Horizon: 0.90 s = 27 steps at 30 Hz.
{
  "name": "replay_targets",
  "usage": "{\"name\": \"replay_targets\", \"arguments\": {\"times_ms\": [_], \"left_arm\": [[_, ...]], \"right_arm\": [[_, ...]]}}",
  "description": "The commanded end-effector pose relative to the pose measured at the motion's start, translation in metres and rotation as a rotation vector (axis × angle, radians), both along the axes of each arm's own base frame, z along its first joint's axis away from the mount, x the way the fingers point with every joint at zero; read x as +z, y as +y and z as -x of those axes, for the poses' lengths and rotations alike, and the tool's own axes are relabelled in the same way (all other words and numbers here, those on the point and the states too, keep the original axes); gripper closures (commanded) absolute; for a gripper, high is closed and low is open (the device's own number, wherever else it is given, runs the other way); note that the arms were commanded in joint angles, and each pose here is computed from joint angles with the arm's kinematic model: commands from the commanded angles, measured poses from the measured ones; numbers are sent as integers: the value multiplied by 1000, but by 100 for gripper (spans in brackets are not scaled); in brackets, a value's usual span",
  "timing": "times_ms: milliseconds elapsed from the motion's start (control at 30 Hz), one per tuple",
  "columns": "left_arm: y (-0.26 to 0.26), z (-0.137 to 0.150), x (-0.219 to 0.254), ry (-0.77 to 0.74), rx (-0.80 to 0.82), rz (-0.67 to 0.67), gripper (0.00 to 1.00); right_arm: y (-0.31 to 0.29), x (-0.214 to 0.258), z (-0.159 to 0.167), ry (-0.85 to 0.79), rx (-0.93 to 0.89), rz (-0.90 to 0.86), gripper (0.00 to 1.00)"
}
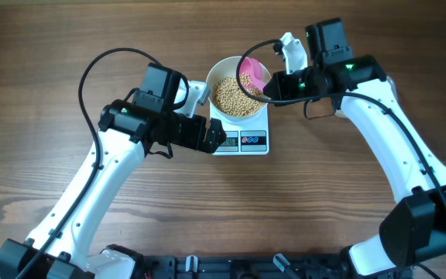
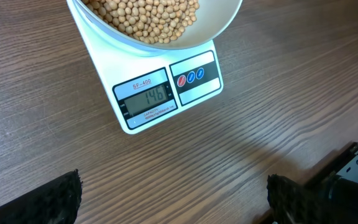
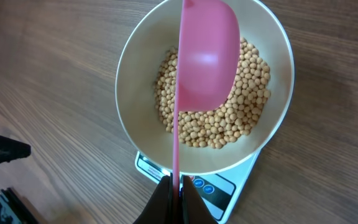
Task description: Scoop item into bowl and weigh 150g on scale
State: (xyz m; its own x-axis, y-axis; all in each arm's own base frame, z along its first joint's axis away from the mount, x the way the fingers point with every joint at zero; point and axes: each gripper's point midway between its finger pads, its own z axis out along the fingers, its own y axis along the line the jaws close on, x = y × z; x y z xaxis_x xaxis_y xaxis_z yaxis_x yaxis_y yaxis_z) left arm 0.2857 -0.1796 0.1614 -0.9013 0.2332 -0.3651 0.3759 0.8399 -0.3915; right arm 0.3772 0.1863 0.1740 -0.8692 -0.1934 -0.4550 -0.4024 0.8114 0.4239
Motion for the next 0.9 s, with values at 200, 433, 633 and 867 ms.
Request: {"name": "replay_targets", "arguments": {"times_ms": [200,433,633,867], "left_arm": [[-2,-1,1,-8,-16,6,0],[-2,-1,1,-8,-16,6,0],[-2,-1,1,-8,-16,6,0],[-2,-1,1,-8,-16,6,0]], "right_arm": [[-9,4,2,-157,135,236,96],[-8,4,0,-177,136,262,96],[-6,3,-1,-200,153,295,96],[0,10,2,-220,171,271,96]]}}
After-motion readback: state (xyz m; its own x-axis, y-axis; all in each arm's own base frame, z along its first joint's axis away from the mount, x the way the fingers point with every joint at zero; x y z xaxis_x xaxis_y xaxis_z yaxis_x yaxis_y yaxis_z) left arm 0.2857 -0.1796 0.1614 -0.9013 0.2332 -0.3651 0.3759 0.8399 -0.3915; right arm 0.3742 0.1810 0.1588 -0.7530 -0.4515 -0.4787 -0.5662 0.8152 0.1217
